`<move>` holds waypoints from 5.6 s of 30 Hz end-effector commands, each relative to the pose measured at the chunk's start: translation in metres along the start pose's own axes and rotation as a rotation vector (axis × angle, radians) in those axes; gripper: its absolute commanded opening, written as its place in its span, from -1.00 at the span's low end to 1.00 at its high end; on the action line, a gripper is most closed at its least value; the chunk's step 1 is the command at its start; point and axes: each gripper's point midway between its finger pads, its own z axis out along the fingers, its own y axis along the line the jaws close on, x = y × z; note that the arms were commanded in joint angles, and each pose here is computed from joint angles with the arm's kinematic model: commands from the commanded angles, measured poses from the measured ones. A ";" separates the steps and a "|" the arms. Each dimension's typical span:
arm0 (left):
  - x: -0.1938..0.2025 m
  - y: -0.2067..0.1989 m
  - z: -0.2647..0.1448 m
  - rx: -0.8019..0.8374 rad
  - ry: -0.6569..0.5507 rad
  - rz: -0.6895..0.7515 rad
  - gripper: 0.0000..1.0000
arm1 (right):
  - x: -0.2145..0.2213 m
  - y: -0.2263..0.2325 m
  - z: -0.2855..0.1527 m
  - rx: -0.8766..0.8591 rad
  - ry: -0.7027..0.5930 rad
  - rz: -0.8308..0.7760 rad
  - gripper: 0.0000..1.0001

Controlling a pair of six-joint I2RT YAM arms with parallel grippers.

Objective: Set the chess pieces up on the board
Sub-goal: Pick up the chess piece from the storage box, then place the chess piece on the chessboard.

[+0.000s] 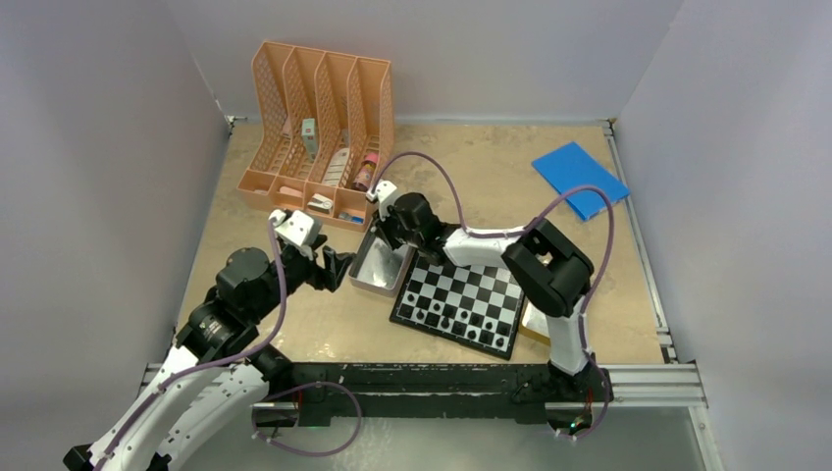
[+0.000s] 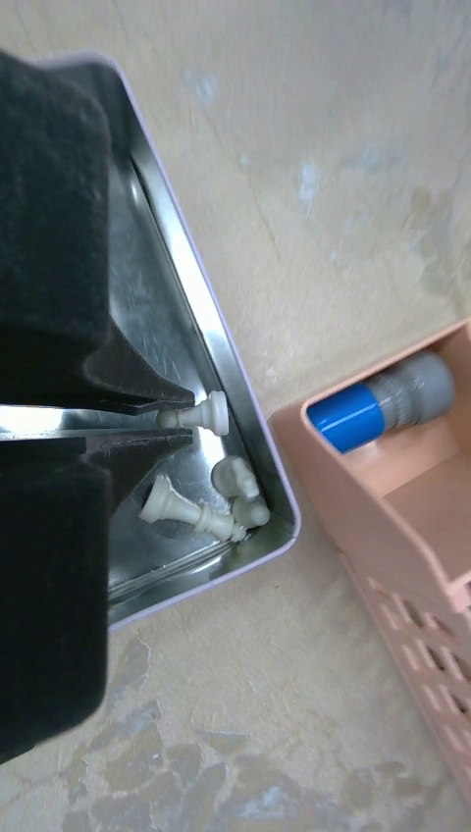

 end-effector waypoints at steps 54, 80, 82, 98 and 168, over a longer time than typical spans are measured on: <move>0.047 -0.098 0.032 0.839 -0.067 0.746 -0.55 | -0.060 0.122 -0.226 -0.669 -0.083 0.154 -0.94; 0.045 -0.108 0.027 0.905 -0.090 0.733 -0.51 | -0.062 0.130 -0.226 -0.728 -0.059 0.179 -0.90; 0.044 -0.109 0.027 0.903 -0.087 0.704 -0.64 | -0.065 0.129 -0.225 -0.720 -0.060 0.194 -0.90; 0.021 -0.099 0.048 0.681 -0.061 0.339 -0.98 | -0.112 0.113 -0.230 -0.624 -0.264 0.416 -0.89; 0.028 -0.104 0.000 0.744 -0.066 0.393 0.57 | 0.105 -0.132 -0.265 0.756 0.705 0.691 -0.92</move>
